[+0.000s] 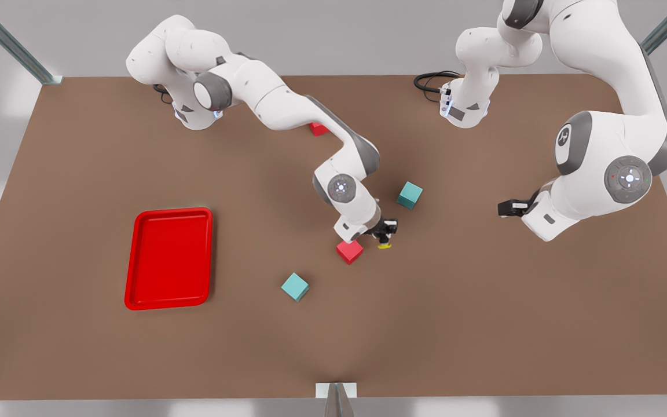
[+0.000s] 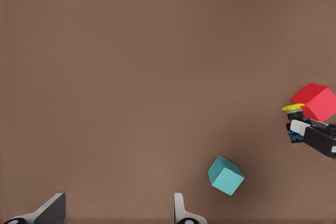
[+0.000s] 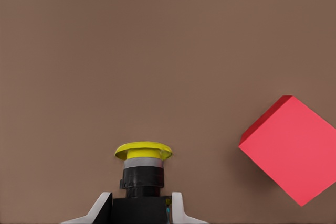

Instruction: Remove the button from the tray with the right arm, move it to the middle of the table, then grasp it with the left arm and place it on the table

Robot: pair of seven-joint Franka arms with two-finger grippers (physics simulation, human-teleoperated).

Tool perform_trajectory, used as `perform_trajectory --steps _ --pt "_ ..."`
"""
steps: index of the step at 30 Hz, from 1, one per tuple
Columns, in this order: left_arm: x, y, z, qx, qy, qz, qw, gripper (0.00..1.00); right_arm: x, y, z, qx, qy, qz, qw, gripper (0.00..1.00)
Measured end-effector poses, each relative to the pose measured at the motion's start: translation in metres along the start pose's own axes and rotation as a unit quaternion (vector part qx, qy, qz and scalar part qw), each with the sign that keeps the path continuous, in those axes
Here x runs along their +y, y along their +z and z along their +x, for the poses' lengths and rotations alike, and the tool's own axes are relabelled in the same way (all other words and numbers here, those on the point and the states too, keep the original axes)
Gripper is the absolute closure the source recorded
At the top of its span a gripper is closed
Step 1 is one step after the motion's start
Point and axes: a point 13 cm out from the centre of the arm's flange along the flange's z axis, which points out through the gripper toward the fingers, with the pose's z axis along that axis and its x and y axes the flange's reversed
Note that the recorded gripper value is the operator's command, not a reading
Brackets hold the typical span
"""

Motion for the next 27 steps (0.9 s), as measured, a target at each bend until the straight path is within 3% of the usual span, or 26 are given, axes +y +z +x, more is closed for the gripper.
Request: perform_trajectory --steps 6,7,8,12,16,21,27 --pt "0.006 0.001 0.0 0.001 -0.005 -0.001 1.0 0.0 -0.007 0.027 -0.008 -0.02 0.043 -0.009 0.999 0.42" --pt "0.006 0.001 0.0 0.002 -0.005 -0.001 1.0 0.0 -0.004 0.029 -0.005 -0.021 0.046 -0.011 0.999 0.27" --pt "0.007 0.002 0.0 0.003 -0.006 -0.001 1.0 0.0 0.0 0.032 -0.001 -0.021 0.049 -0.015 0.998 0.0" --pt "0.021 0.005 0.0 0.007 -0.017 0.0 1.0 0.0 0.021 0.021 0.005 -0.025 0.075 -0.04 0.996 0.0" --pt "0.004 -0.003 -0.003 -0.002 -0.005 0.002 1.0 0.0 0.008 -0.113 -0.062 -0.039 0.131 -0.055 0.989 0.0" --pt "-0.143 -0.014 0.022 -0.011 0.071 0.03 0.997 0.0 -0.249 -0.338 -0.166 -0.046 0.207 0.054 0.976 0.0" --pt "-0.24 0.049 0.022 0.003 0.027 -0.003 1.0 0.0 -0.47 -0.544 -0.163 -0.07 0.227 0.144 0.961 0.0"
